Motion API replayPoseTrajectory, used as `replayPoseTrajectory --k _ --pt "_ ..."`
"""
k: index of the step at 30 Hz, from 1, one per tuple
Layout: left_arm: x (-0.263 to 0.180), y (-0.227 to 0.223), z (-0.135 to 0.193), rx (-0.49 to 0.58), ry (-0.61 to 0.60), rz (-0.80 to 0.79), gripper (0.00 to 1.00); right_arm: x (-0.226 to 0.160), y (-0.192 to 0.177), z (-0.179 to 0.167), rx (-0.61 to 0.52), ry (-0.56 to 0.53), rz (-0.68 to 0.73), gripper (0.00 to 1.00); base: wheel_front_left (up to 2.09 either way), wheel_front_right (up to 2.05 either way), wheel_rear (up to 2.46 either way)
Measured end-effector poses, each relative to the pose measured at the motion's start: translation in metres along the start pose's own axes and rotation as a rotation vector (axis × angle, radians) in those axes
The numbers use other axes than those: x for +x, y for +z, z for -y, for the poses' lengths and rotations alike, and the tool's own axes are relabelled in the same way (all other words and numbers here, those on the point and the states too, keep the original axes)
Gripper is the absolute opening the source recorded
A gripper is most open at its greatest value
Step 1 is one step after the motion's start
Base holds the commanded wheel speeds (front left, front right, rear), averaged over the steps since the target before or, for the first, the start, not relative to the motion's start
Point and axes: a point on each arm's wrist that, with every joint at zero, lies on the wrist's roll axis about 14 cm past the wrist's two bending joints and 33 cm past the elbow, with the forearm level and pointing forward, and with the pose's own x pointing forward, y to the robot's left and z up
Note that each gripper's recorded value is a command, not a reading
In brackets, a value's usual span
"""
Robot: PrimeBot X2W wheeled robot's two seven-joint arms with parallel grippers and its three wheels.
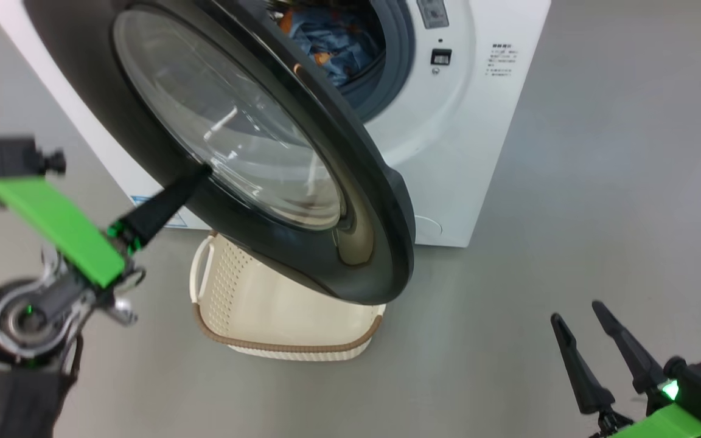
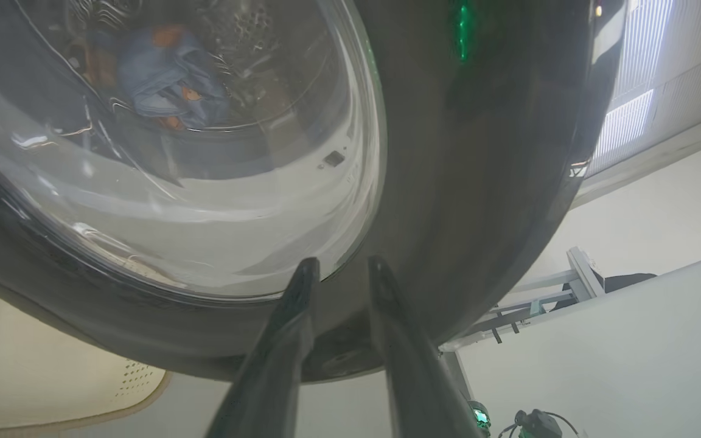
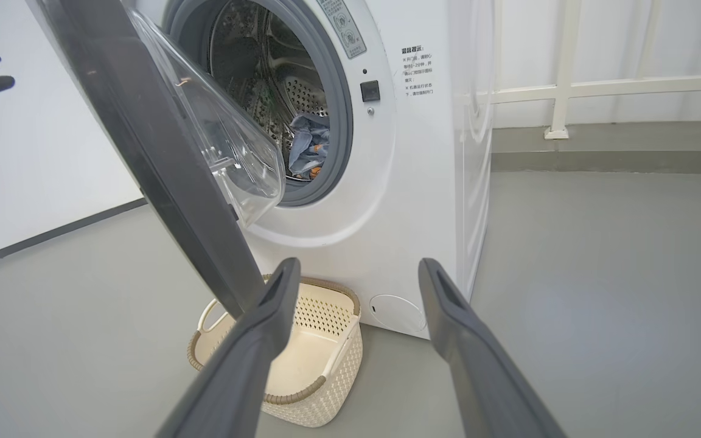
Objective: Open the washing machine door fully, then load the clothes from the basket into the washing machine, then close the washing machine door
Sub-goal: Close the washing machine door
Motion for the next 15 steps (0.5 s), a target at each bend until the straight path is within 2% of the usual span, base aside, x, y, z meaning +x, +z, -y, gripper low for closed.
replayPoseTrajectory --k 1,2,3,4,5,15 --pt "-0.005 -0.002 -0.005 -0.003 0.017 0.008 0.49 -0.002 -0.001 0.0 0.0 0.0 -0.005 1.0 0.0 0.0 0.0" --pt "-0.01 -0.003 -0.01 -0.005 0.035 0.019 0.74 -0.003 -0.001 -0.001 -0.001 0.0 -0.006 1.0 0.0 0.0 0.0" --pt "-0.016 -0.005 -0.015 -0.005 0.054 0.029 0.89 -0.003 0.0 -0.002 -0.002 0.003 -0.003 1.0 0.0 0.0 0.0" --pt "-0.02 -0.006 -0.019 -0.011 0.068 0.042 0.97 -0.003 0.002 -0.002 -0.005 0.005 0.001 1.0 0.0 0.0 0.0" --pt "-0.025 -0.008 -0.023 -0.015 0.082 0.054 1.0 -0.004 0.003 -0.002 -0.008 0.006 0.004 1.0 0.0 0.0 0.0" --pt "-0.052 -0.04 -0.056 -0.029 0.196 0.104 1.0 -0.015 0.009 0.01 -0.031 -0.028 0.012 1.0 0.0 0.0 0.0"
